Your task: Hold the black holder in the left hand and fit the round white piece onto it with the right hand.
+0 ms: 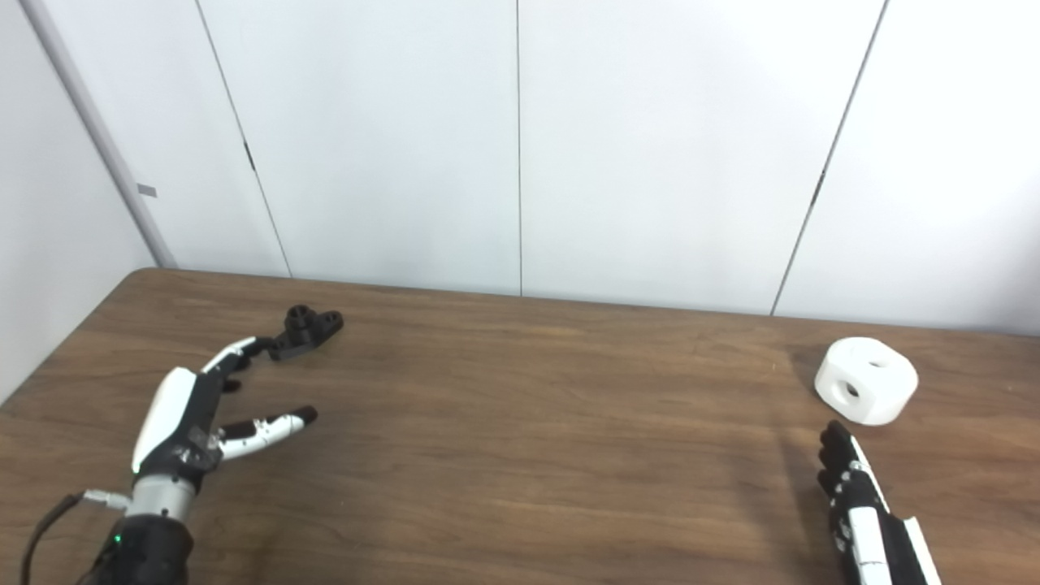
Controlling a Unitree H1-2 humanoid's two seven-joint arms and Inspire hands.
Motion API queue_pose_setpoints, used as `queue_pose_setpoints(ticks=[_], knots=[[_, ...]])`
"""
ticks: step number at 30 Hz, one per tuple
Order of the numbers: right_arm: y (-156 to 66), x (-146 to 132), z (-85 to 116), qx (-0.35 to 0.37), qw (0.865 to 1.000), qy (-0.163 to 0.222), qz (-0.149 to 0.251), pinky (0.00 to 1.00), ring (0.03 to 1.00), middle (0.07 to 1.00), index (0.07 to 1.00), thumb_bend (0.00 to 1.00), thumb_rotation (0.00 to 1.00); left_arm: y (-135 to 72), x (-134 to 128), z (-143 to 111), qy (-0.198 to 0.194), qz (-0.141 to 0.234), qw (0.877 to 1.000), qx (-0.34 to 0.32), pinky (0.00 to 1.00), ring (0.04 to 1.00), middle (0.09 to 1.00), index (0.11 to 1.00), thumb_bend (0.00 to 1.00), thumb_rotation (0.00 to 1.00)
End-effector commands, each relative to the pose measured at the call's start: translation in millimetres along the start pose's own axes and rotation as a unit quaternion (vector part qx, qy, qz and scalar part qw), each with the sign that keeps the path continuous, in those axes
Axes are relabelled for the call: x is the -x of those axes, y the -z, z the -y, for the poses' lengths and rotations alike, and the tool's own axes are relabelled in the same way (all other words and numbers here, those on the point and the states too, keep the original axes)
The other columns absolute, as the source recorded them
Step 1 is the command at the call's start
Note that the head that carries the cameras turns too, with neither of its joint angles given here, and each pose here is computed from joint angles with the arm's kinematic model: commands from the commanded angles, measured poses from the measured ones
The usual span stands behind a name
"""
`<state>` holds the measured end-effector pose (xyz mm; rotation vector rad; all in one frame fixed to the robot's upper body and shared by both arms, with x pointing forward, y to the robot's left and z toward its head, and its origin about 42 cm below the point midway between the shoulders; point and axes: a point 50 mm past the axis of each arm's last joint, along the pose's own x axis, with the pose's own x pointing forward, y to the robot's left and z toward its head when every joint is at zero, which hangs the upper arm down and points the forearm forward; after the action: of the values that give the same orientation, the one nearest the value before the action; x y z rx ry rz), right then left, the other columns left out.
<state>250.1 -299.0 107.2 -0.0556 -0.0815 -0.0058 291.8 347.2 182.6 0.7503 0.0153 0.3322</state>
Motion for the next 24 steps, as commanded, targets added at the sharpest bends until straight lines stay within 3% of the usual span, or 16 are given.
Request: queue_pose_setpoints(ticks=[1,8,15,19,24], knots=[[38,27,-11,-0.023,0.998,0.008,-0.062,1.00,0.987,0.974,0.962,0.60,0.97,-5,-15,-16,-0.030,0.020,0.999,-0.022,0.88,0.924,0.910,0.847,0.81,0.25],[38,28,-14,-0.023,0.998,0.009,-0.063,1.00,0.985,0.980,0.973,0.59,0.97,5,-38,-20,-0.046,0.026,0.997,-0.064,0.84,0.913,0.891,0.831,0.83,0.28],[37,28,-16,-0.022,0.998,0.008,-0.060,1.00,0.988,0.981,0.976,0.58,0.97,17,-66,-21,-0.057,0.032,0.990,-0.126,0.99,0.951,0.888,0.812,0.86,0.33],[36,29,-17,-0.020,0.998,0.009,-0.062,1.00,0.988,0.984,0.979,0.58,0.99,21,-83,-24,-0.064,0.027,0.985,-0.157,1.00,0.962,0.893,0.796,0.87,0.37],[36,30,-18,-0.018,0.998,0.006,-0.058,1.00,0.996,0.991,0.986,0.56,1.00,23,-104,-25,-0.070,0.024,0.982,-0.173,1.00,0.965,0.897,0.784,0.87,0.35]])
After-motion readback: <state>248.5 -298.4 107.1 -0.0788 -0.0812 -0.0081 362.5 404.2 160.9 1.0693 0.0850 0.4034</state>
